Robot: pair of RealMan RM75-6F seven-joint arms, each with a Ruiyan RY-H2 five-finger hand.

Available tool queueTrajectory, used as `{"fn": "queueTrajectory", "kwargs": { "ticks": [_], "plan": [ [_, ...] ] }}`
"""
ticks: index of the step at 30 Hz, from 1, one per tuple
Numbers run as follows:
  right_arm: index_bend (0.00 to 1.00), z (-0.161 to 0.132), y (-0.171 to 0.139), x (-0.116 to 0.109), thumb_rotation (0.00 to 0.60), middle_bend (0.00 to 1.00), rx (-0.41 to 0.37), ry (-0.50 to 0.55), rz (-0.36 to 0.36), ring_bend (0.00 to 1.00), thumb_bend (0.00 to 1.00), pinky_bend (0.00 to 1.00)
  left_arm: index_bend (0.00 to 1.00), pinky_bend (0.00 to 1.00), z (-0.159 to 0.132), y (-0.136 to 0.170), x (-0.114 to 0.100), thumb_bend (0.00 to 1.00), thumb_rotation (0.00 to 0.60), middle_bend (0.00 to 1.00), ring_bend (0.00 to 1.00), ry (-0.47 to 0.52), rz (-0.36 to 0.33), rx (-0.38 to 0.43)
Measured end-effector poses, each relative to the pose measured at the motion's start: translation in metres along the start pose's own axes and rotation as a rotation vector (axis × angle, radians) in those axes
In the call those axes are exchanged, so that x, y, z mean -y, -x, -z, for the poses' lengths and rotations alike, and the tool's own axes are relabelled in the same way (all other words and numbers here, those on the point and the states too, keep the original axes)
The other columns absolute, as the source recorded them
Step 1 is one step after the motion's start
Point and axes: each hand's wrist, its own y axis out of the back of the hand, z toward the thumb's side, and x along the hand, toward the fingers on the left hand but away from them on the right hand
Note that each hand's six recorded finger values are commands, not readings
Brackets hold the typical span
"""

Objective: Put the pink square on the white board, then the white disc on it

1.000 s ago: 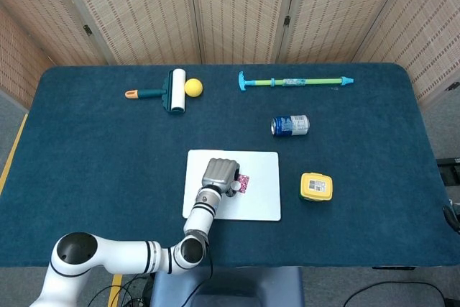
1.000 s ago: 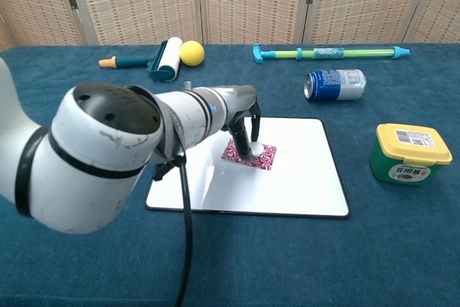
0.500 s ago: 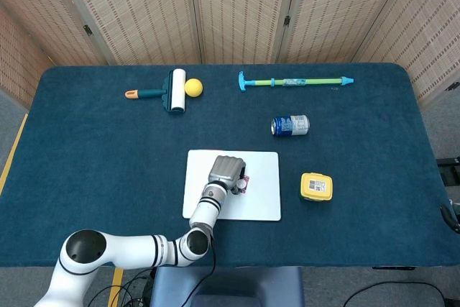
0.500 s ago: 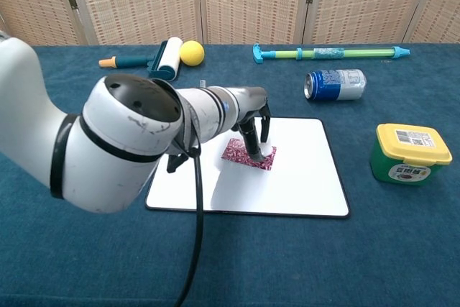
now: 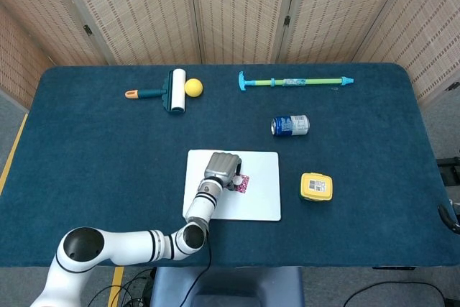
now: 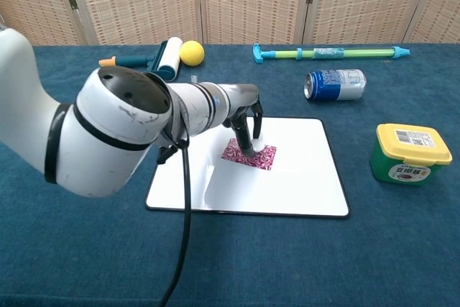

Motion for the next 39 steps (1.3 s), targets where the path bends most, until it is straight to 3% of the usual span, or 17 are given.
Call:
{"fn": "queueTrajectory", "kwargs": {
  "ticks": [6, 15, 20, 24, 26, 30, 33, 36, 39],
  "plan": [
    [0.00, -0.001, 0.000, 0.001, 0.600, 0.00, 0.002, -0.007, 0.002, 0.00, 0.32, 0.00, 0.39, 1.00, 0.000, 0.006, 0.001, 0.30, 0.600, 1.00, 1.00, -0.004, 0.020, 0.006],
    [0.00, -0.002, 0.001, 0.004, 0.600, 0.00, -0.001, -0.028, -0.003, 0.00, 0.33, 0.00, 0.38, 1.00, -0.010, 0.022, -0.004, 0.30, 0.600, 1.00, 1.00, -0.008, -0.003, 0.044],
    [0.00, -0.009, 0.001, 0.011, 0.600, 0.00, -0.021, -0.057, -0.020, 0.00, 0.32, 0.00, 0.35, 0.99, -0.008, 0.058, -0.013, 0.30, 0.600, 1.00, 0.99, -0.034, -0.047, 0.078],
    [0.00, -0.016, -0.001, 0.019, 0.600, 0.00, -0.043, -0.095, -0.031, 0.00, 0.32, 0.00, 0.32, 0.88, 0.010, 0.103, -0.022, 0.30, 0.600, 0.99, 0.88, -0.045, -0.088, 0.089],
    [0.00, -0.021, -0.003, 0.023, 0.600, 0.00, -0.050, -0.119, -0.036, 0.00, 0.32, 0.00, 0.29, 0.79, 0.028, 0.133, -0.027, 0.30, 0.600, 0.93, 0.81, -0.048, -0.117, 0.084],
    [0.00, -0.030, -0.006, 0.034, 0.600, 0.00, -0.064, -0.167, -0.043, 0.00, 0.33, 0.00, 0.24, 0.60, 0.063, 0.189, -0.030, 0.30, 0.600, 0.70, 0.61, -0.064, -0.171, 0.080],
    [0.00, -0.037, -0.010, 0.043, 0.600, 0.00, -0.070, -0.201, -0.046, 0.00, 0.33, 0.00, 0.20, 0.52, 0.095, 0.223, -0.030, 0.30, 0.600, 0.60, 0.48, -0.090, -0.234, 0.053],
    [0.00, -0.042, -0.014, 0.053, 0.600, 0.00, -0.067, -0.230, -0.054, 0.00, 0.32, 0.00, 0.16, 0.40, 0.135, 0.257, -0.030, 0.30, 0.600, 0.43, 0.29, -0.109, -0.311, -0.006],
    [0.00, -0.046, -0.017, 0.065, 0.600, 0.00, -0.064, -0.266, -0.073, 0.00, 0.33, 0.00, 0.15, 0.32, 0.183, 0.297, -0.025, 0.30, 0.600, 0.30, 0.18, -0.089, -0.396, -0.107]
  ]
}}
